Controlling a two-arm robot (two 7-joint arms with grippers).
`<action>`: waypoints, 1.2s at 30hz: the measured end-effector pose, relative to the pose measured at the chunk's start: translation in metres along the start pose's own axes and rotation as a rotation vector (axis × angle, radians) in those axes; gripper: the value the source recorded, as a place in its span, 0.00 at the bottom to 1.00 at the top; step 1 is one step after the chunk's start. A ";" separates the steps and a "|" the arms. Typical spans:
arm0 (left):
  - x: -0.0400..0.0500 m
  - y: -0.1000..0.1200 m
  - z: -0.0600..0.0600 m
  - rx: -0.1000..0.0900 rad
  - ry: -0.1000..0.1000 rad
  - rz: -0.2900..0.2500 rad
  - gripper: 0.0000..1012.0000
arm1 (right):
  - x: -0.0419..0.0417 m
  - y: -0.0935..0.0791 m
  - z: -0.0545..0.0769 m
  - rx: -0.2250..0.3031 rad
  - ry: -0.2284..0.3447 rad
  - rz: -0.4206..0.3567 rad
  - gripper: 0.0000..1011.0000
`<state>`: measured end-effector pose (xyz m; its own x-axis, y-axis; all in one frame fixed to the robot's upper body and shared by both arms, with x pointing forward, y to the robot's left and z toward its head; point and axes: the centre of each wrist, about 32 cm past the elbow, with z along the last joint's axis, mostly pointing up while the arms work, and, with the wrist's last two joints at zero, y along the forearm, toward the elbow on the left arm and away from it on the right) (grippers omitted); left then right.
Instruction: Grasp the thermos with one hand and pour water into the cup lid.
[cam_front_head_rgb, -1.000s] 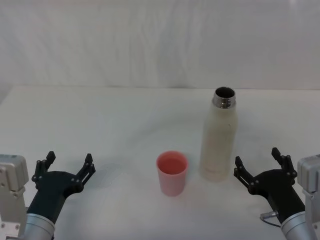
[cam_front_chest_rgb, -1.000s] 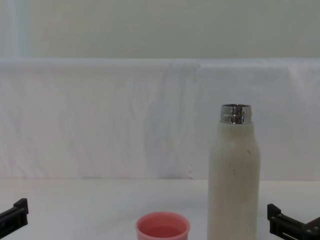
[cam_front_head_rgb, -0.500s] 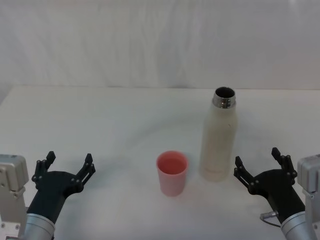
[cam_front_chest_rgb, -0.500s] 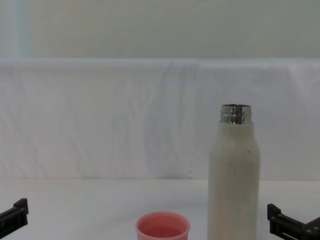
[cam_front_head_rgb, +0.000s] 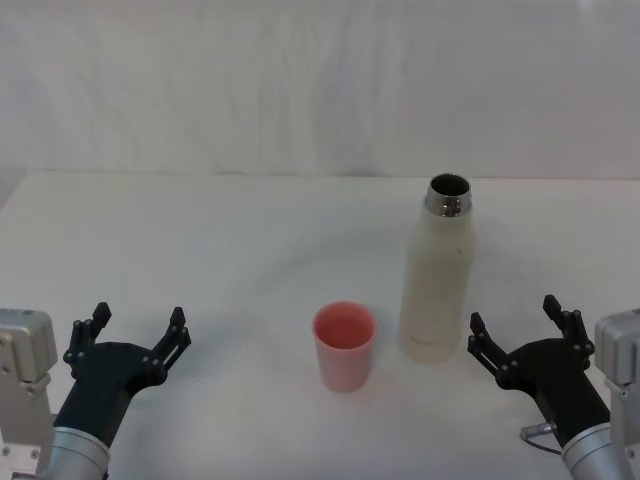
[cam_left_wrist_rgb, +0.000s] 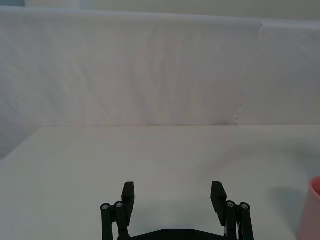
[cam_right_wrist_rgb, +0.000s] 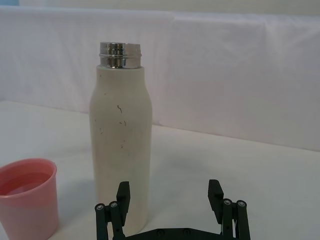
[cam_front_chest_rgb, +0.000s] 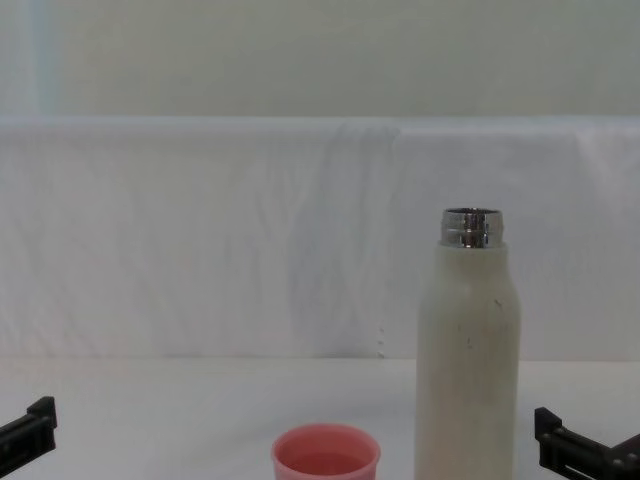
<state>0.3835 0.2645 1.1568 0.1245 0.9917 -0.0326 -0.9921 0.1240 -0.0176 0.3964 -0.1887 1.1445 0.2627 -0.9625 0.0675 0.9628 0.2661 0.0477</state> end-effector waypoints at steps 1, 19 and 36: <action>0.0000 0.000 0.000 0.000 0.000 0.000 0.99 | 0.0000 0.000 0.000 0.000 0.000 0.000 0.99; 0.0000 0.000 0.000 0.000 0.000 0.000 0.99 | 0.0105 -0.004 0.009 0.009 0.061 0.054 0.99; 0.0000 0.000 0.000 0.000 0.000 0.000 0.99 | 0.0230 0.005 0.021 -0.036 0.074 0.166 0.99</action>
<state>0.3835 0.2645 1.1568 0.1245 0.9917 -0.0327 -0.9921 0.1240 -0.0176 0.4060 -0.2084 1.1674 0.4205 -0.9073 -0.0017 0.9073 0.4205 0.0067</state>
